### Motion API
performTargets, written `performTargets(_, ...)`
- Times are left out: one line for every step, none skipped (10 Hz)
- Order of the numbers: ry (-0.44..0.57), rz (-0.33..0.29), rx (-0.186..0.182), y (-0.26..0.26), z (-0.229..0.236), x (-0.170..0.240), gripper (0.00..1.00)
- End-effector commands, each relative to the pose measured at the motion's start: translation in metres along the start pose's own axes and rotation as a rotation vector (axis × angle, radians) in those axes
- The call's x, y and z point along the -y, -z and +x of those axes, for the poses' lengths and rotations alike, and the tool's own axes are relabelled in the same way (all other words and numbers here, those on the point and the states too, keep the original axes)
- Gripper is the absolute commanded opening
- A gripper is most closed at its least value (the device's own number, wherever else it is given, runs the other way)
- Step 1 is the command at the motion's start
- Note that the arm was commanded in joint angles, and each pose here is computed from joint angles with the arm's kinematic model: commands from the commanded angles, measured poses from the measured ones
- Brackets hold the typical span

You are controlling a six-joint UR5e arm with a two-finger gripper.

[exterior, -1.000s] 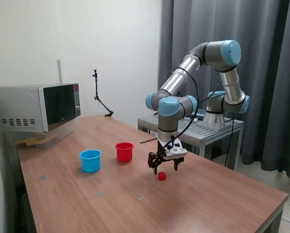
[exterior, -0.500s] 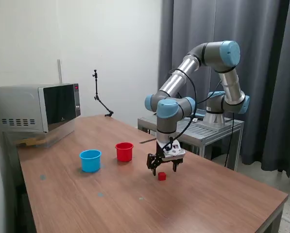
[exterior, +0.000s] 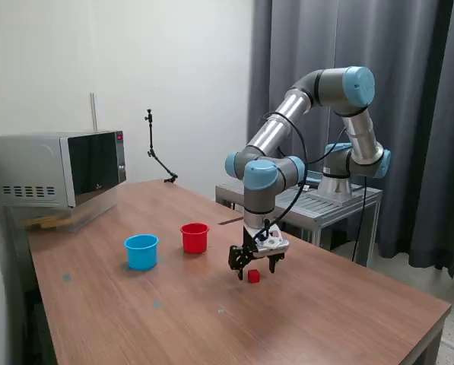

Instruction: Place red objects in the red bin, and blue objects in the blue bin.

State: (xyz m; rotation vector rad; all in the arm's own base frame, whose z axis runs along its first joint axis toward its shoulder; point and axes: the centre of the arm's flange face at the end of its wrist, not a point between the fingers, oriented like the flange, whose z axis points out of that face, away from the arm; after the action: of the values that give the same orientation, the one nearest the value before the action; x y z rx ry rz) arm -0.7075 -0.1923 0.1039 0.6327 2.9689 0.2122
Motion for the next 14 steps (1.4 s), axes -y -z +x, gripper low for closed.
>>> performTargets(-0.003, 0.001, -0.001, 0.0004, 0.0007, 0.0003, 1.00)
performTargets(-0.003, 0.002, -0.003, 0.0011, 0.0011, 0.0005, 1.00)
performTargets(-0.003, 0.001, -0.005, 0.0017, 0.0016, 0.0005, 1.00)
performTargets(-0.003, 0.001, -0.005, 0.0019, 0.0002, 0.0022, 1.00)
performTargets(-0.006, 0.000, -0.004, 0.0011, 0.0012, 0.0004, 1.00)
performTargets(-0.007, 0.000, -0.003, 0.0011, 0.0012, 0.0004, 1.00)
performTargets(-0.010, 0.000, -0.003, 0.0011, 0.0012, 0.0004, 1.00)
performTargets(-0.012, -0.001, -0.001, -0.0011, 0.0012, 0.0006, 1.00)
performTargets(-0.013, -0.001, -0.001, -0.0012, 0.0012, 0.0006, 1.00)
performTargets(-0.014, -0.004, 0.001, -0.0025, 0.0018, -0.0003, 1.00)
performTargets(-0.016, -0.002, -0.001, -0.0019, 0.0038, -0.0018, 1.00)
performTargets(-0.018, -0.003, 0.000, -0.0025, 0.0034, -0.0020, 1.00)
performTargets(-0.019, -0.003, 0.001, -0.0026, 0.0041, -0.0028, 1.00)
performTargets(-0.018, -0.004, 0.000, -0.0026, 0.0042, -0.0030, 1.00)
